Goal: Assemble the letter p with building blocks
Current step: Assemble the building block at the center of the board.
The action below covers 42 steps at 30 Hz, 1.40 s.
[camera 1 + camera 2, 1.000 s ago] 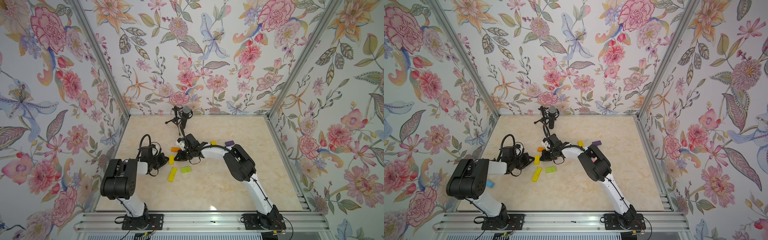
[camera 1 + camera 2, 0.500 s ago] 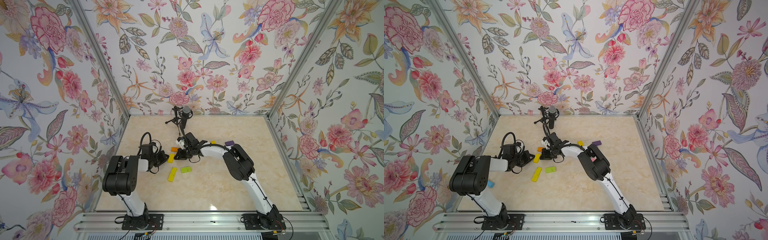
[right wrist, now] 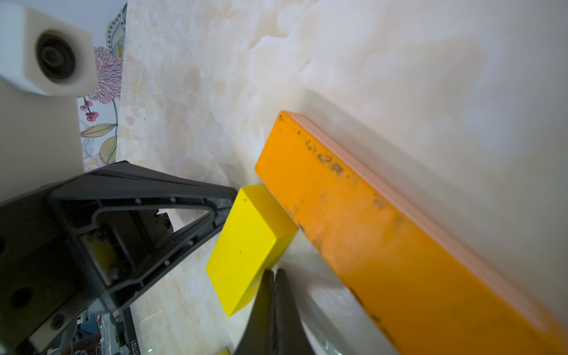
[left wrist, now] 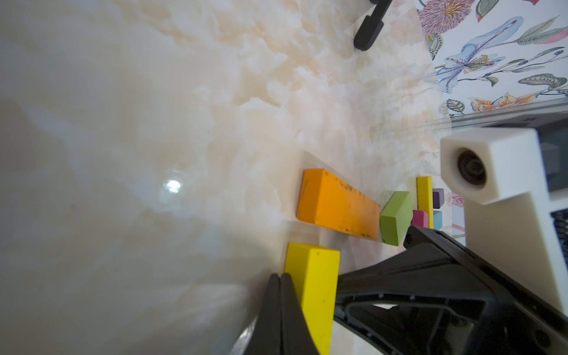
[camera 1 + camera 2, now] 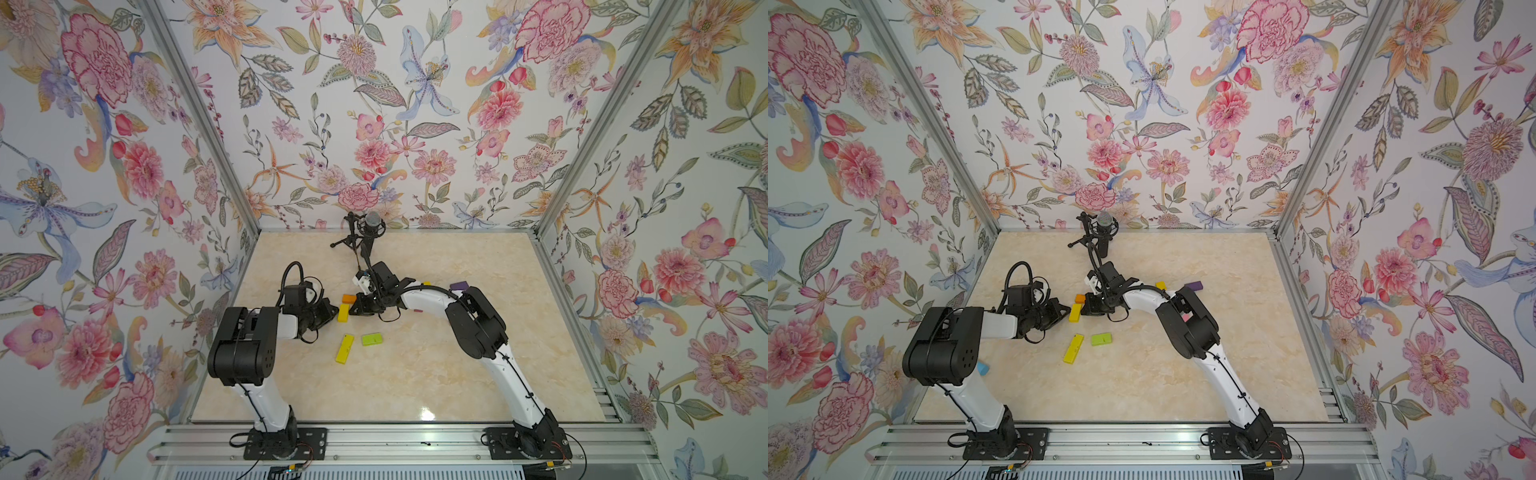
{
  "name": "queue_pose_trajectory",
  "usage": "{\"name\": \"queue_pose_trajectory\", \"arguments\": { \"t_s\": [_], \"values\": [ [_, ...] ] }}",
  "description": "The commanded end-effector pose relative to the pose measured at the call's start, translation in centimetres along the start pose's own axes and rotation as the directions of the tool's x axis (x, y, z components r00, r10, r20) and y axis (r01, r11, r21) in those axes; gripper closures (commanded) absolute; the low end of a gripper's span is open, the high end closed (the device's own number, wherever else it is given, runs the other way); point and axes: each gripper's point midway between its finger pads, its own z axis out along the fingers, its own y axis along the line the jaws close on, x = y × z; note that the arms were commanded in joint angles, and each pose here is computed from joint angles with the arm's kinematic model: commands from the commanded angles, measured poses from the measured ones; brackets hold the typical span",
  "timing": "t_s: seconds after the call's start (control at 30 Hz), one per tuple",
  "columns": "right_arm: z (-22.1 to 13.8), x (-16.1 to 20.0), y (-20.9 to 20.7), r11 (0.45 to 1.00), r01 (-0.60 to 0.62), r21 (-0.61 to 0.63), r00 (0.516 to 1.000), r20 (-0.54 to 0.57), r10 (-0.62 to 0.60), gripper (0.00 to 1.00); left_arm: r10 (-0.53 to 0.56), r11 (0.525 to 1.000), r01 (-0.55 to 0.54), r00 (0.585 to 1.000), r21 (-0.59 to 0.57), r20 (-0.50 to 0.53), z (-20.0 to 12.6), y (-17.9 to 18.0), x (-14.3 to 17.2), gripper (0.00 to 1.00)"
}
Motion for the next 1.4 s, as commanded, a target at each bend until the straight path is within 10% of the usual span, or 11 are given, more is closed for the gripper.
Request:
{"name": "queue_pose_trajectory", "arguments": {
  "t_s": [0.0,1.07,1.23,1.37],
  "values": [
    [0.6,0.4,-0.9,0.999,-0.030,0.016,0.999,-0.019,0.030,1.00,-0.007,1.000,0.005,0.998,-0.029,-0.055,0.7,0.9,1.2,1.00],
    [0.2,-0.3,-1.9,0.998,-0.051,0.027,0.999,-0.007,0.051,0.97,-0.018,0.999,0.015,0.998,-0.046,-0.060,1.0,1.0,0.7,1.00],
    [-0.8,-0.2,-2.2,0.997,-0.041,0.060,0.999,0.010,0.041,0.96,0.001,0.996,-0.005,0.999,-0.094,-0.049,0.5,1.3,0.1,0.63],
    [-1.6,0.1,-1.9,0.997,-0.032,0.068,0.999,0.012,0.031,0.96,0.011,0.991,-0.011,1.000,-0.135,-0.003,-0.9,1.3,-0.7,0.52]
  ]
}}
